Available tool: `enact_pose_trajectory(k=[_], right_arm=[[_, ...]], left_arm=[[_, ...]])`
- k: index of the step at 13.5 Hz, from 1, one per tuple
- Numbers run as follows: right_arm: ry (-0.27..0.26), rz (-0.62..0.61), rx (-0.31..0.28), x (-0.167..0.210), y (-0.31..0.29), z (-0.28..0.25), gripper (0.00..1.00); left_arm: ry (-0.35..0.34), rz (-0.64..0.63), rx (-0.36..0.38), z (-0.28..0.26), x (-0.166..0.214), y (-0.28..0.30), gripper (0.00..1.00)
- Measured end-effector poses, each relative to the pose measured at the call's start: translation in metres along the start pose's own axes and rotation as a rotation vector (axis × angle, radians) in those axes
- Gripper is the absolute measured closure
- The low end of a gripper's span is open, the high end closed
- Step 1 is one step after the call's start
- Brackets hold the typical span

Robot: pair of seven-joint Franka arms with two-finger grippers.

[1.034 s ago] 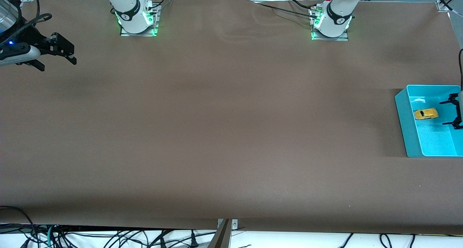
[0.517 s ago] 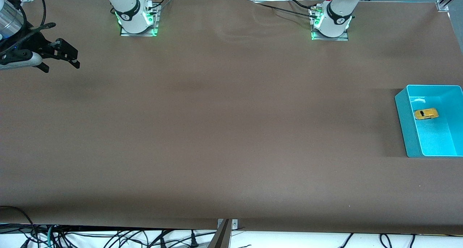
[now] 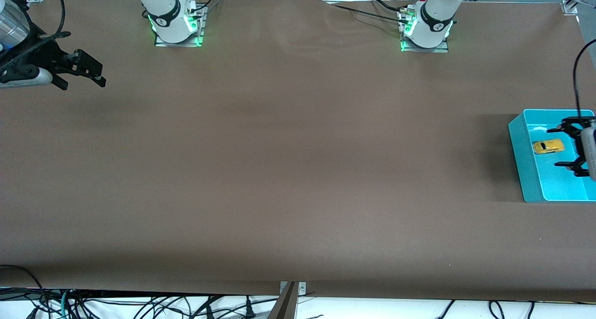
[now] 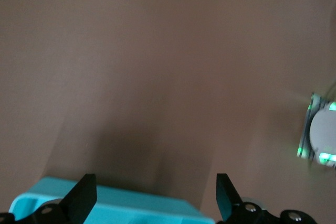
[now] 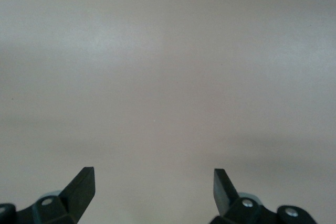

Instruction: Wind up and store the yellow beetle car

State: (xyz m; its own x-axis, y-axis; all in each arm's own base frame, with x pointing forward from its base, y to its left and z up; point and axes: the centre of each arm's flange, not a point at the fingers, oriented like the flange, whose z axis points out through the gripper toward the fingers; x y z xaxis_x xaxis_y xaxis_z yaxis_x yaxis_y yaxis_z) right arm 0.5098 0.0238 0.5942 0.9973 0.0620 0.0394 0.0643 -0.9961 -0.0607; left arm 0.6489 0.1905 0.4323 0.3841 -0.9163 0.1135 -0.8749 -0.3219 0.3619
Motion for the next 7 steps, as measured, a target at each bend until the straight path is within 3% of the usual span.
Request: enact_pose_trajectory(k=[3, 7], right_arm=[[0.004, 0.0, 0.0, -0.002, 0.0, -0.003, 0.0], [0.004, 0.0, 0.0, -0.002, 0.0, -0.004, 0.0]], left_arm=[[0.019, -0.093, -0.048, 0.005, 0.059, 0.015, 0.0], [0.018, -0.253, -0.044, -0.016, 0.126, 0.053, 0.0]])
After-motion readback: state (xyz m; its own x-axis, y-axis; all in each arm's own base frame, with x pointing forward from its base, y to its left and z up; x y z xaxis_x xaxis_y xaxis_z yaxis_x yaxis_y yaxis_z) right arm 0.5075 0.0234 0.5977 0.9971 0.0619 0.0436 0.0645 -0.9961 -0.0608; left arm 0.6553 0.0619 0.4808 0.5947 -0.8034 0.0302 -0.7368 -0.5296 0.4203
